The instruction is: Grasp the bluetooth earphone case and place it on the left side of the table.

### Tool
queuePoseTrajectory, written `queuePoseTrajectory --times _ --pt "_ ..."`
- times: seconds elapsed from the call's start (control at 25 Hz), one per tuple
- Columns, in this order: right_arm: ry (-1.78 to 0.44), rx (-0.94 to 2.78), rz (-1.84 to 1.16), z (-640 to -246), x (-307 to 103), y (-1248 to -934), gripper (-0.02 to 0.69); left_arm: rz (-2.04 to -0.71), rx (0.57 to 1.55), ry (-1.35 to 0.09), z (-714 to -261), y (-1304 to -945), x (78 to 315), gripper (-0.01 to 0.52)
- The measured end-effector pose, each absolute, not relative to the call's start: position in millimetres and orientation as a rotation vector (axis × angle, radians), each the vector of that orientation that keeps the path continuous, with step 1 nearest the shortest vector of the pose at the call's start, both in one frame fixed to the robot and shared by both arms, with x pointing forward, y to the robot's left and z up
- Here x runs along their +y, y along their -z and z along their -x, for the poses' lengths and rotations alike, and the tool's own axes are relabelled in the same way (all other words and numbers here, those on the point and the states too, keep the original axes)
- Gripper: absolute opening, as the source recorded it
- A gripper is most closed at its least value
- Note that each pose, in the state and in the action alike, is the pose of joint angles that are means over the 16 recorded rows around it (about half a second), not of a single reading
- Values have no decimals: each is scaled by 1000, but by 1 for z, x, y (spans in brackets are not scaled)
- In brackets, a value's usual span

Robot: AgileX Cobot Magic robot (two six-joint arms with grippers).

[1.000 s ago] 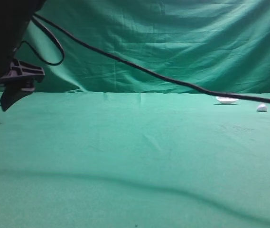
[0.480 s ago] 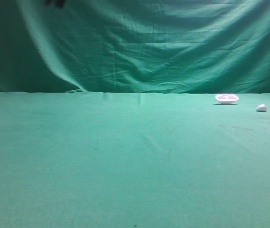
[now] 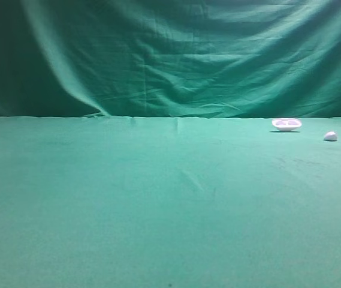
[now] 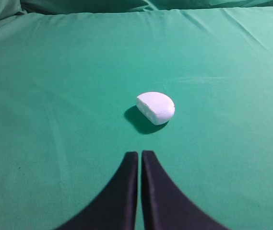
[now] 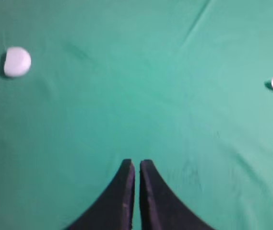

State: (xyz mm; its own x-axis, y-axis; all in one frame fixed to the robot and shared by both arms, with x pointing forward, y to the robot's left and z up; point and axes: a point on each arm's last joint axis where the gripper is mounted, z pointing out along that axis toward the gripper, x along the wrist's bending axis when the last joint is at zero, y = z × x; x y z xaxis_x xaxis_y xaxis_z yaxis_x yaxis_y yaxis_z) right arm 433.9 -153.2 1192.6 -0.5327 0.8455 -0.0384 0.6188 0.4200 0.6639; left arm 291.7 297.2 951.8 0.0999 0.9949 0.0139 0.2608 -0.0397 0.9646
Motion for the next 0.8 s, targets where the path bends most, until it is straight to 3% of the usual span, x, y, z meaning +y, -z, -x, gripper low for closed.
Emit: queuePoseTrajectory --times 0.4,0.8 --pt "-1051 2197 -1250 -349 -220 -1158 0 -1467 1313 -1018 -292 -952 297 0" --pt "-1122 2173 -1293 -279 -273 -1150 0 -1467 1313 -1018 -292 -952 297 0"
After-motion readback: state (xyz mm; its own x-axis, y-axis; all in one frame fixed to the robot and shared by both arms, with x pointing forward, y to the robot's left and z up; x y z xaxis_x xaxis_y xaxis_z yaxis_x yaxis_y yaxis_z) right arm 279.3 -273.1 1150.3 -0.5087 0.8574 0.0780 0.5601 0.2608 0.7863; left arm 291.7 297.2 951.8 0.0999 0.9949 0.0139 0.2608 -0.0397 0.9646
